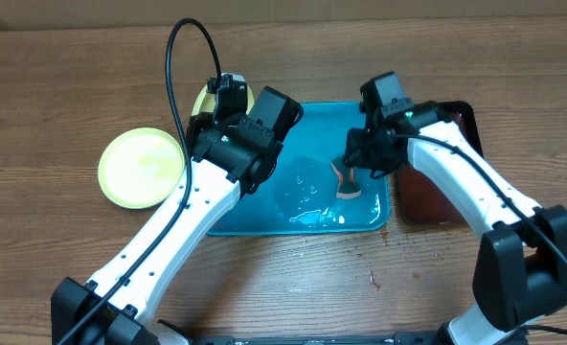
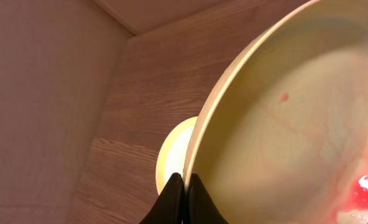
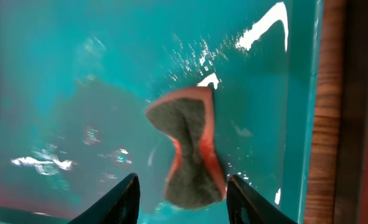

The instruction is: Clean dirty plates on tray and stack at the side

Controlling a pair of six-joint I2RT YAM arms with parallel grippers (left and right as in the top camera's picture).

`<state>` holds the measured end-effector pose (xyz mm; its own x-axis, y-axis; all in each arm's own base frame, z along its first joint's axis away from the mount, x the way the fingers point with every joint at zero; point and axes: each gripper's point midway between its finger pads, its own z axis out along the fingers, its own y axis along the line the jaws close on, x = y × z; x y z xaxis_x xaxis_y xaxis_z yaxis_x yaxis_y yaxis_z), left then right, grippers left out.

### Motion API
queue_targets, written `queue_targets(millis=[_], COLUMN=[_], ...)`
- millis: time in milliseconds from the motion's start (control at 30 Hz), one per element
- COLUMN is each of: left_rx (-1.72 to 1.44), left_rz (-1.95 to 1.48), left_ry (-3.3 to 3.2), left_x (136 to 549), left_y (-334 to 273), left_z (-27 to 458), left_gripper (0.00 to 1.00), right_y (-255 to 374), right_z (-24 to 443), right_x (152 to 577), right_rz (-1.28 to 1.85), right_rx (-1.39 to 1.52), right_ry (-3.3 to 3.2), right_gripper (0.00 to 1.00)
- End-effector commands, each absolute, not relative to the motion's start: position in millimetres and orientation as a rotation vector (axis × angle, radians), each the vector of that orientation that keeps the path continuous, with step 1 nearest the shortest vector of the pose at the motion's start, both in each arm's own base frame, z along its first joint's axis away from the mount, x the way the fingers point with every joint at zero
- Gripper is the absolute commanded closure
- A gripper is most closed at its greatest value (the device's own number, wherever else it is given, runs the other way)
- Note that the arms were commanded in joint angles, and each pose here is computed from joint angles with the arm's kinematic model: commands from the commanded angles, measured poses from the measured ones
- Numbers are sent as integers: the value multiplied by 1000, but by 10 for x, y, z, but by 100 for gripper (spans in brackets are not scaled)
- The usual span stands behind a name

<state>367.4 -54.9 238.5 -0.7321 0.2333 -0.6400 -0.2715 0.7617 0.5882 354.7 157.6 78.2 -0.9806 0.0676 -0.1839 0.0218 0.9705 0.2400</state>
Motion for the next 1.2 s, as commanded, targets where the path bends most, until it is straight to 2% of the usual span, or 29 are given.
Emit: queue_targets(millis=[0, 333, 567, 800, 1167], left_rx=[-102, -113, -110, -107, -96], left_rz=[896, 890, 871, 859, 861], left_ry=[2164, 2152, 2162, 2171, 2169], left_x=[3688, 3706, 3712, 3714, 3716], left_y=[-512, -518, -539, -552, -558], left_z=[2499, 2516, 2496, 2481, 2499], left_gripper=[96, 96, 96, 96, 96], right_y=[1570, 1650, 1816, 1796, 1780], right_z=[630, 333, -1, -114, -102], right_x=[3475, 3413, 3280, 3303, 3348], right_rz=[341, 383, 373, 323, 314], right_rx=[-36, -138, -220, -154, -87], right_ry=[2946, 3013, 3090, 3107, 3100], right_gripper=[53, 67, 68, 96, 96])
